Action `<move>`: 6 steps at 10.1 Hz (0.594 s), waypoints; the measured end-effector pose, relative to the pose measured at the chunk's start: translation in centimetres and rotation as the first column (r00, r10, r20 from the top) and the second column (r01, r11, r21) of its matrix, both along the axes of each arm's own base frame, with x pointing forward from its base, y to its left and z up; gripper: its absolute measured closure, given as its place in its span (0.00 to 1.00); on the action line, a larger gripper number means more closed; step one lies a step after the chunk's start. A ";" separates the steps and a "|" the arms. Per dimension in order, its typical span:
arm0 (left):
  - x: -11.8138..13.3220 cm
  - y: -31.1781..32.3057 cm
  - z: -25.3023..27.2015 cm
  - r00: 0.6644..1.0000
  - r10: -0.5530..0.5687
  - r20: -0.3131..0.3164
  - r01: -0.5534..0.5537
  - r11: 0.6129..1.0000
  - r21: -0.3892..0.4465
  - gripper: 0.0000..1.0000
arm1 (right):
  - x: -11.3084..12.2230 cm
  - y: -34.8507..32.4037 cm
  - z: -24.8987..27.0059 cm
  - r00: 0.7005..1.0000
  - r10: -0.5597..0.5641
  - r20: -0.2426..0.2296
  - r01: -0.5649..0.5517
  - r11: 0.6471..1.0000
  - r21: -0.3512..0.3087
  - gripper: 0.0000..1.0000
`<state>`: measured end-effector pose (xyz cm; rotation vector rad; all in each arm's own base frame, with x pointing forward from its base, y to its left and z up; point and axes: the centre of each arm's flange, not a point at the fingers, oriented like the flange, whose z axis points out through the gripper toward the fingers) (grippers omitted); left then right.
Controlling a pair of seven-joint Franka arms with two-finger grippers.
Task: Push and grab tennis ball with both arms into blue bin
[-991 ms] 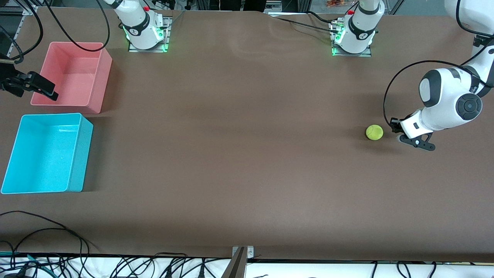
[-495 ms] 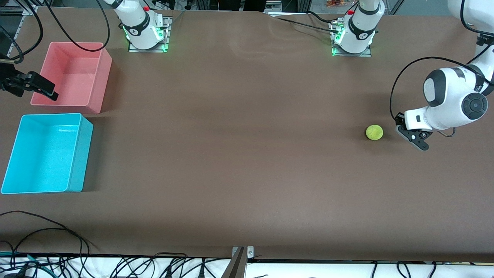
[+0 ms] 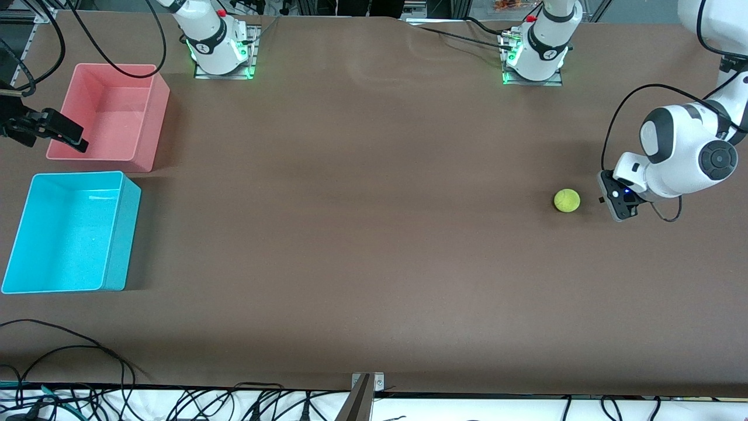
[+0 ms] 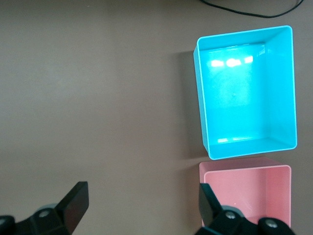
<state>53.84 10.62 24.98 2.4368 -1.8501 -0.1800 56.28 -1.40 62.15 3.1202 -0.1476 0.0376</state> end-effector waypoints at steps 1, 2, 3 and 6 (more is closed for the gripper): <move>-0.2 0.0 -0.7 0.996 -0.086 0.010 0.087 0.996 -0.031 0.99 | 0.0 0.0 0.0 1.000 0.000 0.000 0.000 1.000 0.000 0.00; -0.2 0.1 -1.3 0.985 -0.170 0.026 0.171 0.984 -0.057 0.99 | 0.0 0.0 0.0 1.000 0.000 0.000 0.000 1.000 0.000 0.00; -0.3 0.2 -2.0 0.973 -0.226 0.043 0.229 0.970 -0.081 0.99 | 0.0 0.0 0.0 1.000 0.000 0.000 0.000 1.000 0.000 0.00; -0.5 0.8 -3.8 0.959 -0.277 0.059 0.281 0.954 -0.100 0.99 | 0.0 0.0 0.0 1.000 0.000 0.000 0.000 1.000 0.000 0.00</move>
